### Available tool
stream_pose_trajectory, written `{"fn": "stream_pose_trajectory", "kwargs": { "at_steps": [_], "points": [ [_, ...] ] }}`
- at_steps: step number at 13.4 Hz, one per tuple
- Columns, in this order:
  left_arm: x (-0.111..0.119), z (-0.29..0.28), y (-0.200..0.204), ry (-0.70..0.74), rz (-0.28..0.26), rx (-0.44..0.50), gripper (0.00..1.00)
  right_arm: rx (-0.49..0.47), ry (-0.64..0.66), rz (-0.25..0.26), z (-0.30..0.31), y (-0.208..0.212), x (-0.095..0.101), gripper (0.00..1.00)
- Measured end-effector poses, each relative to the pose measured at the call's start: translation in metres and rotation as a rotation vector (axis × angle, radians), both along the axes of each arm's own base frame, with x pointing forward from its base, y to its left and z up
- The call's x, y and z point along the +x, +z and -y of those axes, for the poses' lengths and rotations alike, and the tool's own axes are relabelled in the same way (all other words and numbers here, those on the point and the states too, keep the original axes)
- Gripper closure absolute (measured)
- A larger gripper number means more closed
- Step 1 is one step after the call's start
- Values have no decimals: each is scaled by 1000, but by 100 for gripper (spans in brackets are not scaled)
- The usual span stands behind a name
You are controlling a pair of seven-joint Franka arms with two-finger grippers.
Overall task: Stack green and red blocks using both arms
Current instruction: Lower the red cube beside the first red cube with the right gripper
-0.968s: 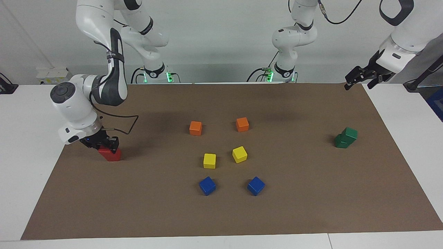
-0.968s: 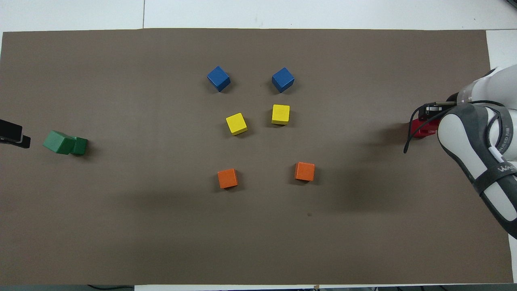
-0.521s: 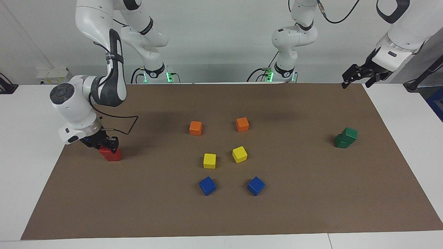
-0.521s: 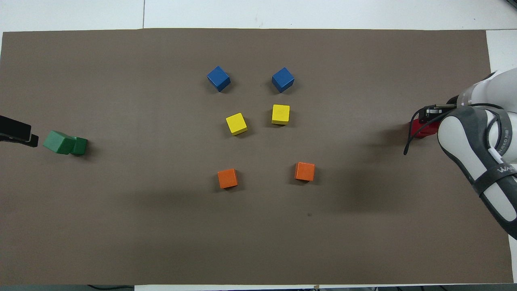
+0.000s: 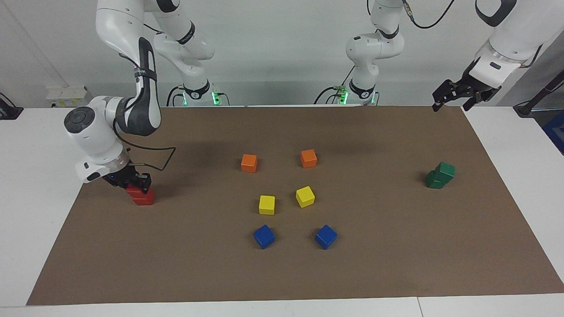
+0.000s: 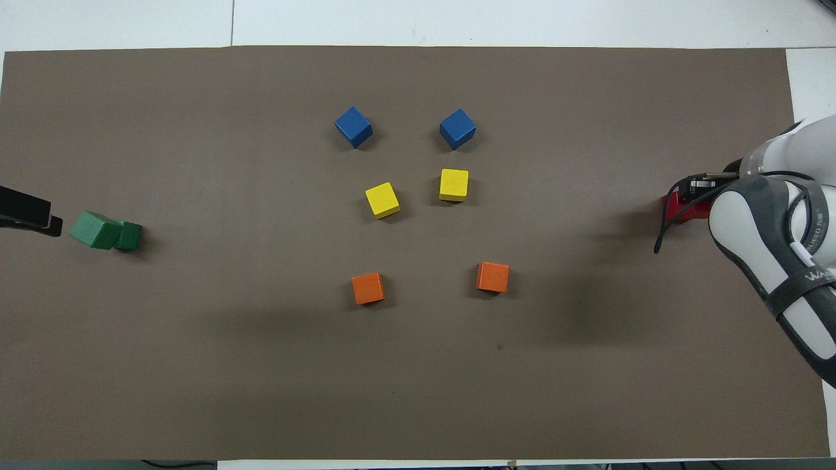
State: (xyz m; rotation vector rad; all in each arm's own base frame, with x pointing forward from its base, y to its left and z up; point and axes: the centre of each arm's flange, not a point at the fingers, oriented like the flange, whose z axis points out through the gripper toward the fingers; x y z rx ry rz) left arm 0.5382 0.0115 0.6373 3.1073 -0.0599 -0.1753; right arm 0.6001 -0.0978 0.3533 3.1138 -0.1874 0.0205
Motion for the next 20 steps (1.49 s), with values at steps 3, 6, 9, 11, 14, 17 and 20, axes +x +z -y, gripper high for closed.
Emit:
{"fn": "stream_pose_trajectory", "kwargs": {
  "at_steps": [3,6,9,11,14,17,20],
  "points": [
    [1,1,-1,-2,8,0,0,-2,-1,11,1,-2,-1,45],
    [3,5,-1,-9,16,1,0,-4,-1,29,5,-3,-4,45],
    [9,4,3,-5,70,2,0,-6,26,36,5,-3,-6,45],
    [12,2,5,-1,99,3,0,-7,34,39,5,-3,-7,45],
    [13,2,5,-1,105,3,0,-7,35,41,5,-3,-8,45],
    [13,1,5,0,107,3,0,-10,36,55,4,-3,-7,45],
    [13,1,5,1,108,4,0,-11,41,66,2,-4,-7,45]
  ]
}}
